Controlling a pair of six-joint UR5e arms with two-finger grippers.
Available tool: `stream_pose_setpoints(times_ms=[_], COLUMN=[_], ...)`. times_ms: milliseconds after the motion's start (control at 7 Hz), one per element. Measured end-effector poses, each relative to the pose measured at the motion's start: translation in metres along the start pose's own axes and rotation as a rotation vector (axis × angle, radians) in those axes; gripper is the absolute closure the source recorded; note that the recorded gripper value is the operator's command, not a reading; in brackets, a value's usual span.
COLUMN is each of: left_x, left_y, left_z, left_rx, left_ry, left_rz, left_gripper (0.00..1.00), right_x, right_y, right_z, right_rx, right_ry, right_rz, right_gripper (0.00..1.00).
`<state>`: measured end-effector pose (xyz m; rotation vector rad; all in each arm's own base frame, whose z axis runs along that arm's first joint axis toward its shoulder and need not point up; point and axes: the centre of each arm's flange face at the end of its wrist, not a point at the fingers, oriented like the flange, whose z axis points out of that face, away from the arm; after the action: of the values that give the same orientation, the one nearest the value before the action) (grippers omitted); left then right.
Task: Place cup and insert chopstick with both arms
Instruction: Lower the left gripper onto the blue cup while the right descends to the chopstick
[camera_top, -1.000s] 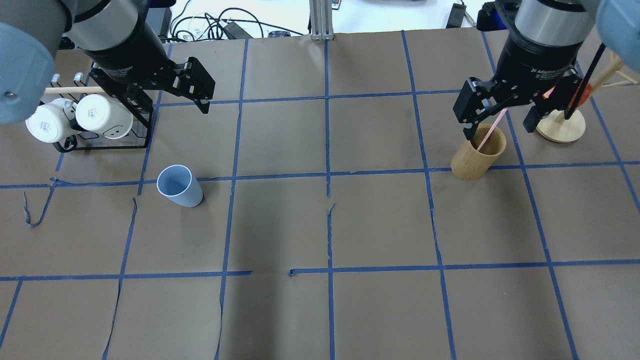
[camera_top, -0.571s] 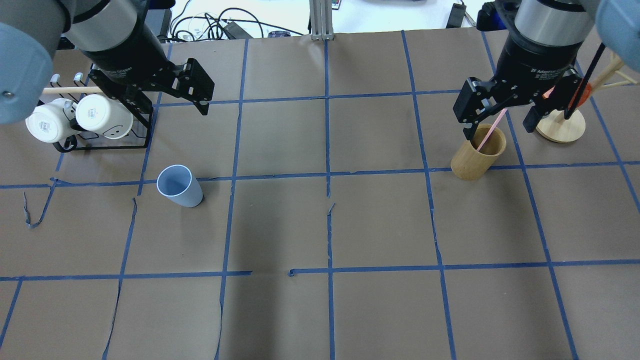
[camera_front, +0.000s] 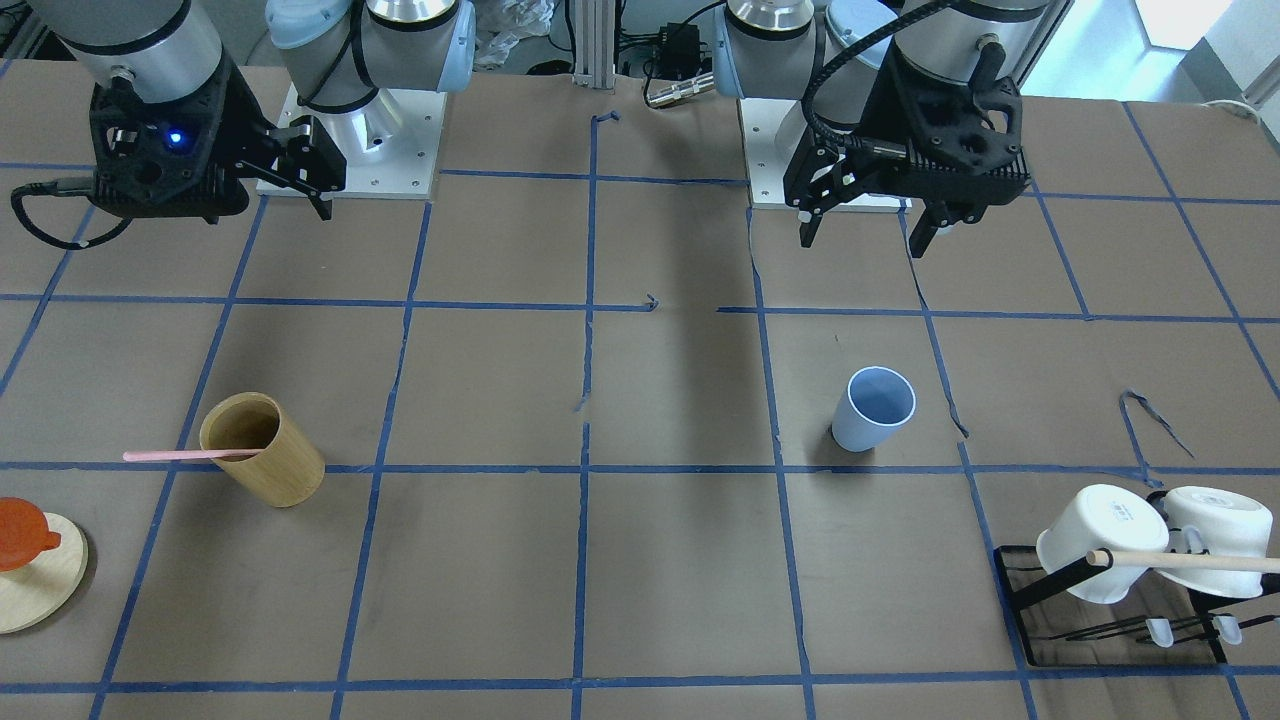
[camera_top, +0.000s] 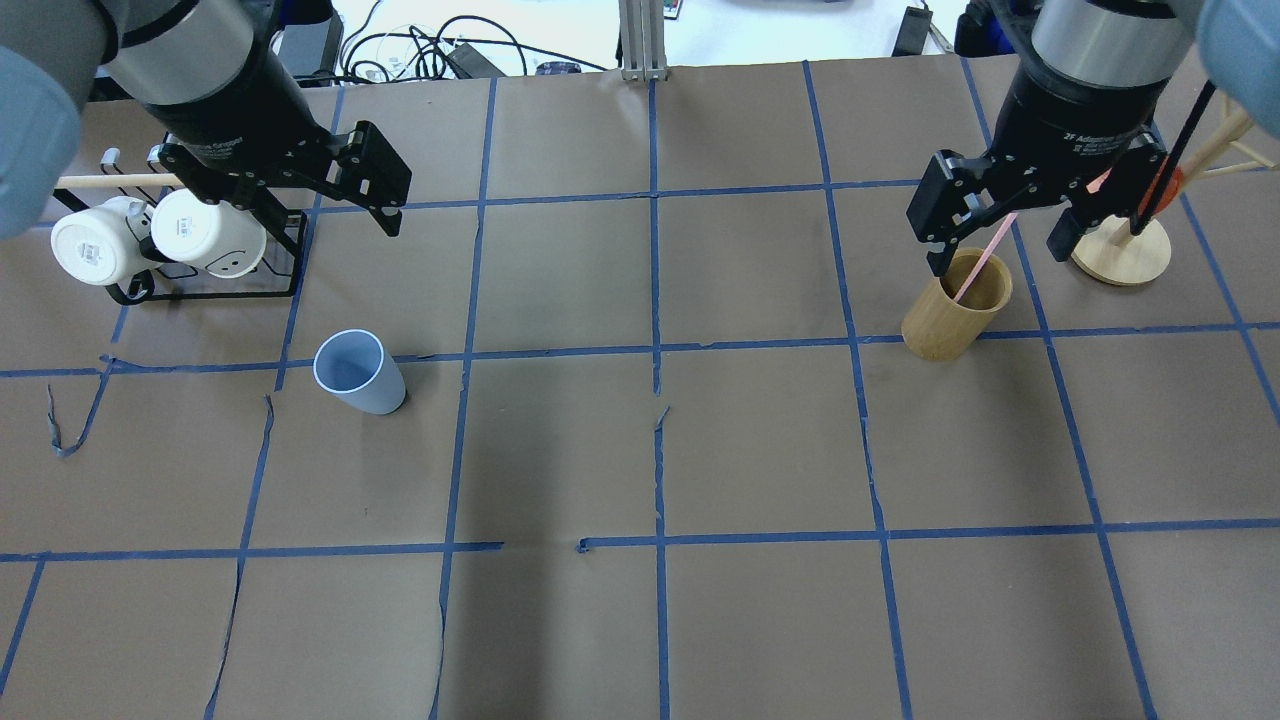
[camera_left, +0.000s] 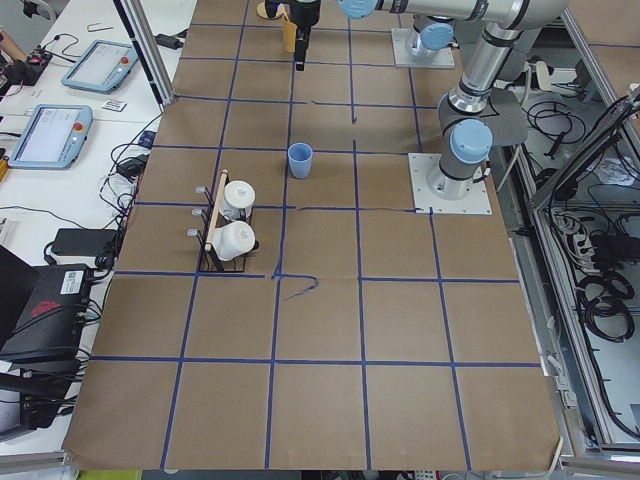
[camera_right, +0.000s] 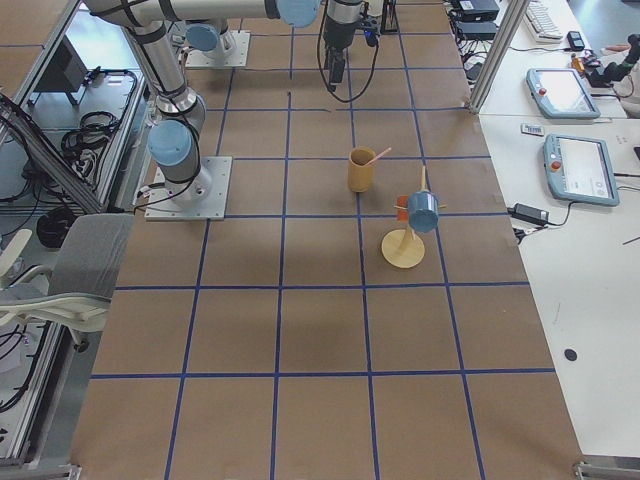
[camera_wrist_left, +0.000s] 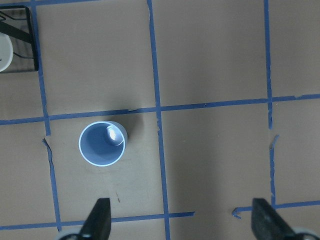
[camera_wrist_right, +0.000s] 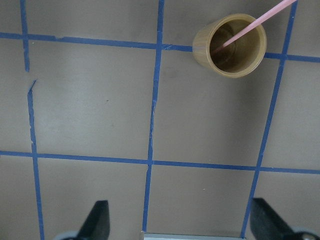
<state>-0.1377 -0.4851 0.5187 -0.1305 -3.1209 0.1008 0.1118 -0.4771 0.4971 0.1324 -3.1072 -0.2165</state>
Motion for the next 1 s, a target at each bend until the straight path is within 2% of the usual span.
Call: stream_pose_setpoints(times_ms=[429, 714, 857, 1000], left_x=[-0.002, -0.012, -0.036, -0.064], left_y=[0.001, 0.003, 0.004, 0.005], left_z=[0.001, 0.007, 0.022, 0.037], left_rx=[-0.008, -0.04, -0.08, -0.114], left_ry=[0.0, 0.0, 0.005, 0.013], left_rz=[0.014, 0.022, 0.033, 0.032], left_gripper=[0.0, 0.0, 0.0, 0.0], right_x=[0.0, 0.001, 0.002, 0.004], right_y=[0.0, -0.003, -0.01, -0.021], right_z=[-0.001, 0.001, 0.001, 0.001], right_rx=[0.003, 0.008, 0.044, 0.103], right_ry=[0.001, 0.006, 0.014, 0.021], right_rz=[-0.001, 0.002, 0.012, 0.02], right_gripper=[0.0, 0.0, 0.0, 0.0])
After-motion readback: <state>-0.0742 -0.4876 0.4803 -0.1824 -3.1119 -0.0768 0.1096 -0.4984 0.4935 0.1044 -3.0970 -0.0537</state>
